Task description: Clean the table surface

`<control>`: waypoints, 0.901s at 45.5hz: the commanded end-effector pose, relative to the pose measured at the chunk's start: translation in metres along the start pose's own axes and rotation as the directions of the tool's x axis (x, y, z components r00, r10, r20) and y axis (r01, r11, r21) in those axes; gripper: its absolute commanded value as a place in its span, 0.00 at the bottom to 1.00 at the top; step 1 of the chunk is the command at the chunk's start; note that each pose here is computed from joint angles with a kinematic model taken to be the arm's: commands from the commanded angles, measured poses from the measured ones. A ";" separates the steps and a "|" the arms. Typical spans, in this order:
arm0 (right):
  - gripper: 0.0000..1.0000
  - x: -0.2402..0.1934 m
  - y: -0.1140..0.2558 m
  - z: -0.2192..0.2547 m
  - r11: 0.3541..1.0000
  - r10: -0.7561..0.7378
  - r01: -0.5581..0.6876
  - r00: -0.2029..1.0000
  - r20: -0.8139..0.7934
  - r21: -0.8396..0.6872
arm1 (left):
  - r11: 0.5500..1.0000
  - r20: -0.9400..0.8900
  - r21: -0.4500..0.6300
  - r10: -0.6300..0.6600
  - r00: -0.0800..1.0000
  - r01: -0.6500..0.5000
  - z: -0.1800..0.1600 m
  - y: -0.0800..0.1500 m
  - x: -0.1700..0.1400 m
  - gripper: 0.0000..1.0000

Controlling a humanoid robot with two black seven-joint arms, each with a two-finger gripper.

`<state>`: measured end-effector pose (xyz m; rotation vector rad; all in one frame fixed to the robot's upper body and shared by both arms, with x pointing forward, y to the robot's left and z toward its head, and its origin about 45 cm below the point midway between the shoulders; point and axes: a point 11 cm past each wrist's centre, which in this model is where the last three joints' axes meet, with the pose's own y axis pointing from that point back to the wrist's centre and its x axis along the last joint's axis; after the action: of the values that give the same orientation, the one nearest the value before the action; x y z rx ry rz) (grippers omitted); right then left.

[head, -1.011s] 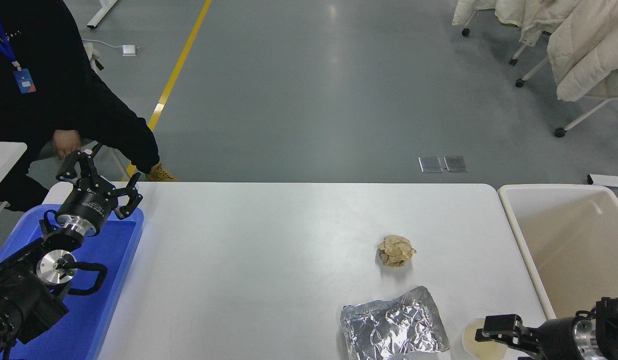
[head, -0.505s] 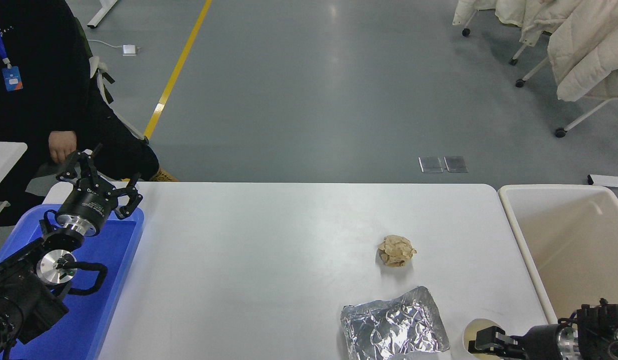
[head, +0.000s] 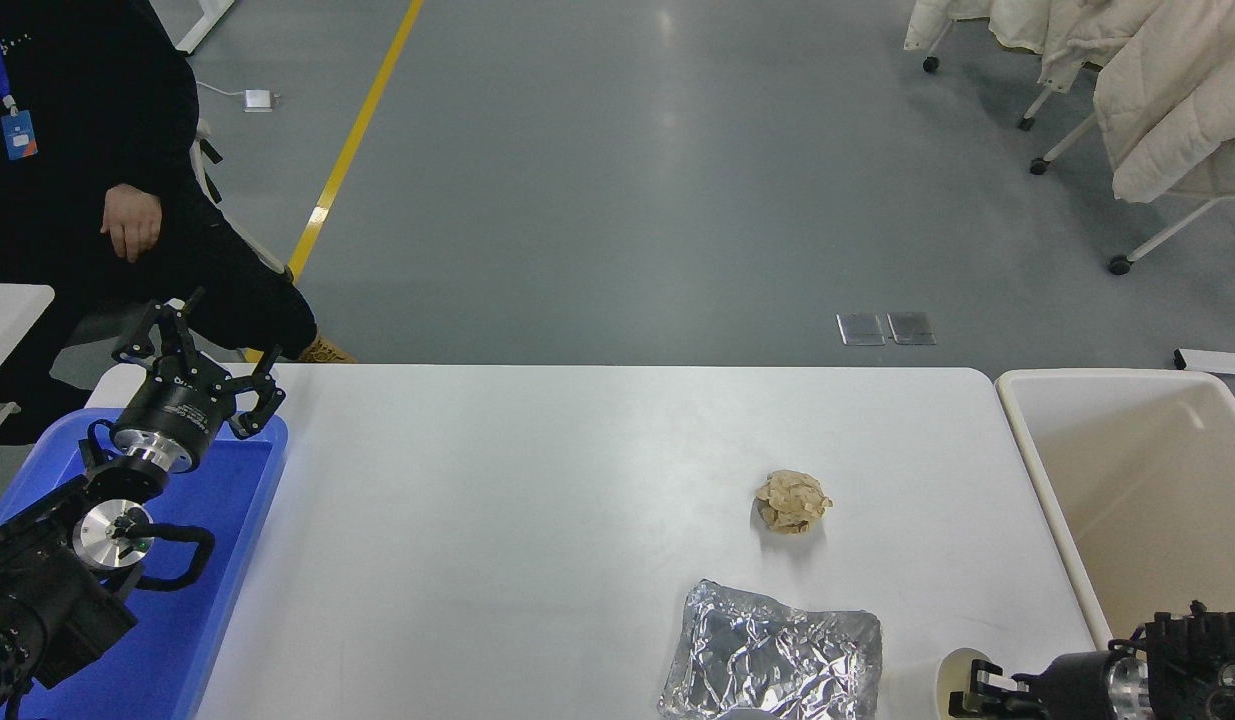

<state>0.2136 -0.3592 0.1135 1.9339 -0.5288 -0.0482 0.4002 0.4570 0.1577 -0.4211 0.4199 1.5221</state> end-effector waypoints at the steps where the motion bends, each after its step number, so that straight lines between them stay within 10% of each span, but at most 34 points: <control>1: 0.00 0.017 0.017 0.005 0.999 0.043 -0.043 0.999 0.012 -0.010 | 1.000 0.000 0.000 -0.001 1.000 0.001 0.000 0.000 0.000 1.00; 33: 0.00 0.099 0.226 0.002 0.999 0.050 -0.050 0.998 -0.025 0.019 | 1.000 0.000 0.001 0.000 1.000 0.000 0.000 0.000 0.000 1.00; 41: 0.00 0.126 0.287 -0.007 0.962 0.274 -0.273 0.958 -0.081 0.025 | 1.000 0.000 0.000 -0.001 1.000 0.001 0.000 0.000 0.000 1.00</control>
<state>0.2383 -0.4668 0.3180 1.9227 -0.6111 0.0447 0.4001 0.4571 0.1576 -0.4210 0.4200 1.5220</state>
